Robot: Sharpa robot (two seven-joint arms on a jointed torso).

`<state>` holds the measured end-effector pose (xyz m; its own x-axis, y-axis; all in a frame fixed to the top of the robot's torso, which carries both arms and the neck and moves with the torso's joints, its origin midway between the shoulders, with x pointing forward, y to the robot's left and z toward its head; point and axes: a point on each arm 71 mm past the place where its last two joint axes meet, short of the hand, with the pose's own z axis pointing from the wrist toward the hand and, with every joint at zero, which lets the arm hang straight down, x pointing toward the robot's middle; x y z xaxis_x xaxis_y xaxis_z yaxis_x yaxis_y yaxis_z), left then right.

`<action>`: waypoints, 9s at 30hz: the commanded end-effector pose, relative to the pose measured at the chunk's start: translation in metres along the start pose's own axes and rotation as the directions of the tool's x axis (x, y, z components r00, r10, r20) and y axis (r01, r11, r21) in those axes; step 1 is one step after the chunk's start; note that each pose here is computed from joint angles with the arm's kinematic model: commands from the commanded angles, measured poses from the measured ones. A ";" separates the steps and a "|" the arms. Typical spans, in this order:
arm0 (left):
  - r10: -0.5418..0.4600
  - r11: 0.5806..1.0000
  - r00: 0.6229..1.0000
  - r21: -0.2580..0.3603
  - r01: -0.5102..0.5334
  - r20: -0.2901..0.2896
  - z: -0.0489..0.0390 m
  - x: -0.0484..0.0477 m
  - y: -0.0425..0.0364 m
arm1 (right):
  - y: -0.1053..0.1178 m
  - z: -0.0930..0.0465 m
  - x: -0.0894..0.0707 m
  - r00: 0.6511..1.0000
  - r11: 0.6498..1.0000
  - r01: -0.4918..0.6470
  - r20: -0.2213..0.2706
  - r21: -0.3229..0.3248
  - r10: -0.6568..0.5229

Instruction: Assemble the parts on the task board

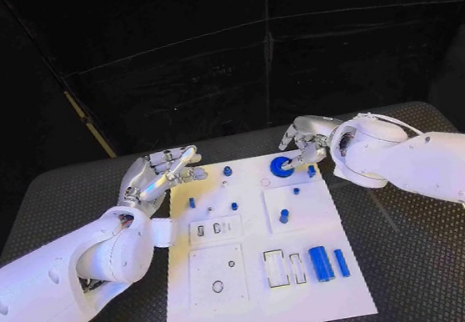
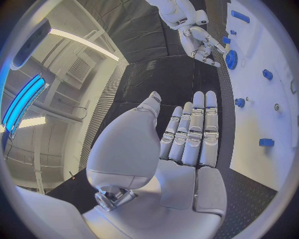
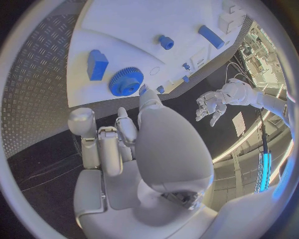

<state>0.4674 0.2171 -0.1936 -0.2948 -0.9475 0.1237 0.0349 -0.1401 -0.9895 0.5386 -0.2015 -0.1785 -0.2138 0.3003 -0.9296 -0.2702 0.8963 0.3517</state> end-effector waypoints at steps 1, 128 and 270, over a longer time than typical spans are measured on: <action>-0.003 1.000 1.000 0.008 0.004 -0.015 0.0007 0.0014 -0.0011 | 0.003 0.000 0.002 0.999 0.999 0.044 -0.025 -0.025 -0.044; -0.001 1.000 1.000 0.003 0.001 0.000 0.0000 -0.0048 -0.0015 | 0.101 0.008 0.025 0.983 0.939 0.003 0.176 -0.344 0.061; 0.006 1.000 1.000 -0.007 -0.006 0.015 0.0058 -0.0126 0.0030 | 0.107 -0.031 0.067 0.988 0.964 -0.155 -0.037 -0.218 0.151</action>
<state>0.4763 0.2283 -0.1993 -0.2701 -0.9561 0.1142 0.0259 -0.1257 -0.9917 0.4657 -0.0964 -0.1976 -0.2977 0.4759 -0.8276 -0.4313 0.7063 0.5613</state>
